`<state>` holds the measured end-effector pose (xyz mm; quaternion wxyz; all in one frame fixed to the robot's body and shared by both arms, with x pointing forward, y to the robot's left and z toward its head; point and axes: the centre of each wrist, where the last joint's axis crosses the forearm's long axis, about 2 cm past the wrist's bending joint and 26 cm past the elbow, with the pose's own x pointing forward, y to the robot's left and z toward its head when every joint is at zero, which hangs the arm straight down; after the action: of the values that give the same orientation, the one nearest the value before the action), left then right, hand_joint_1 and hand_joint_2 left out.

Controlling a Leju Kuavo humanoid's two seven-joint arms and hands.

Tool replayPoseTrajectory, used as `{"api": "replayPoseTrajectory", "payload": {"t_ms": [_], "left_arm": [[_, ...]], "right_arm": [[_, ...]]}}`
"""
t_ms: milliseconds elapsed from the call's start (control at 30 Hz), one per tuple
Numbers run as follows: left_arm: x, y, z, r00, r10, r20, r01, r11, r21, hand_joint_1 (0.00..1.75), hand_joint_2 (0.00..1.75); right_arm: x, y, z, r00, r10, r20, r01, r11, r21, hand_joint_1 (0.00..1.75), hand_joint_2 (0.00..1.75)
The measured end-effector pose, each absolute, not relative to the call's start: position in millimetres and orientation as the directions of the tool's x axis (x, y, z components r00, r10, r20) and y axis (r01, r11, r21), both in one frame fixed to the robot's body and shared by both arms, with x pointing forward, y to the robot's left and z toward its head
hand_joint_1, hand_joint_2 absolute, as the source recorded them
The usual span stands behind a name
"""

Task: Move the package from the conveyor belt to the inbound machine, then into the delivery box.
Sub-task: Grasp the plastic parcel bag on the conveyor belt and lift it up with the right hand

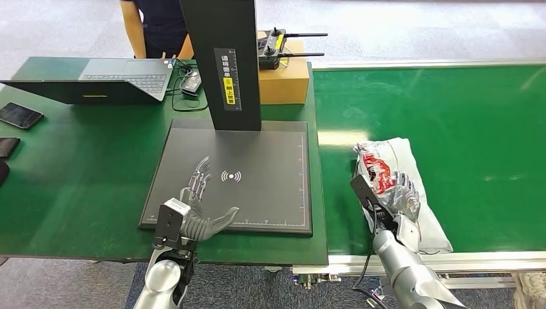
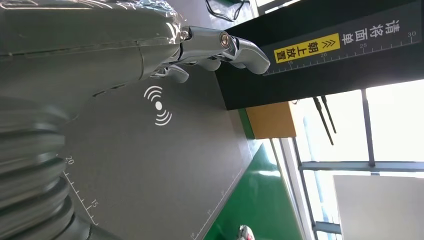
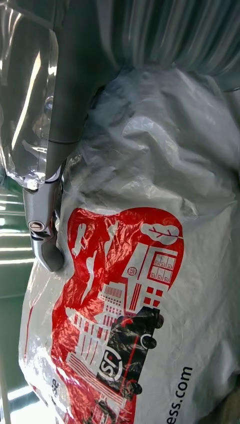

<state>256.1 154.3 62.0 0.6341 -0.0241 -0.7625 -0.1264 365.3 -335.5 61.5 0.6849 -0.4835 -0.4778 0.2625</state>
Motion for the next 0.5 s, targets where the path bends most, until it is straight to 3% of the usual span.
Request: {"api": "replayPoseTrajectory", "payload": {"t_ms": [200,400,500], "left_arm": [[256.1,154.3,61.9,-0.192,-0.123,0.974,0.197,0.967,0.161,0.0,1.75],[256.0,154.0,62.0,-0.176,-0.121,0.977,0.195,0.968,0.155,0.0,1.75],[256.0,153.6,62.1,-0.173,-0.121,0.977,0.196,0.968,0.155,0.0,1.75]], "right_arm": [[364.9,-334.1,60.2,0.422,0.822,0.382,0.086,0.383,-0.92,0.0,1.75],[368.6,-329.9,62.9,0.542,0.8,0.258,0.022,0.293,-0.956,0.03,1.75],[370.2,-328.3,63.8,0.563,0.796,0.221,-0.014,0.276,-0.961,1.18,1.75]]}}
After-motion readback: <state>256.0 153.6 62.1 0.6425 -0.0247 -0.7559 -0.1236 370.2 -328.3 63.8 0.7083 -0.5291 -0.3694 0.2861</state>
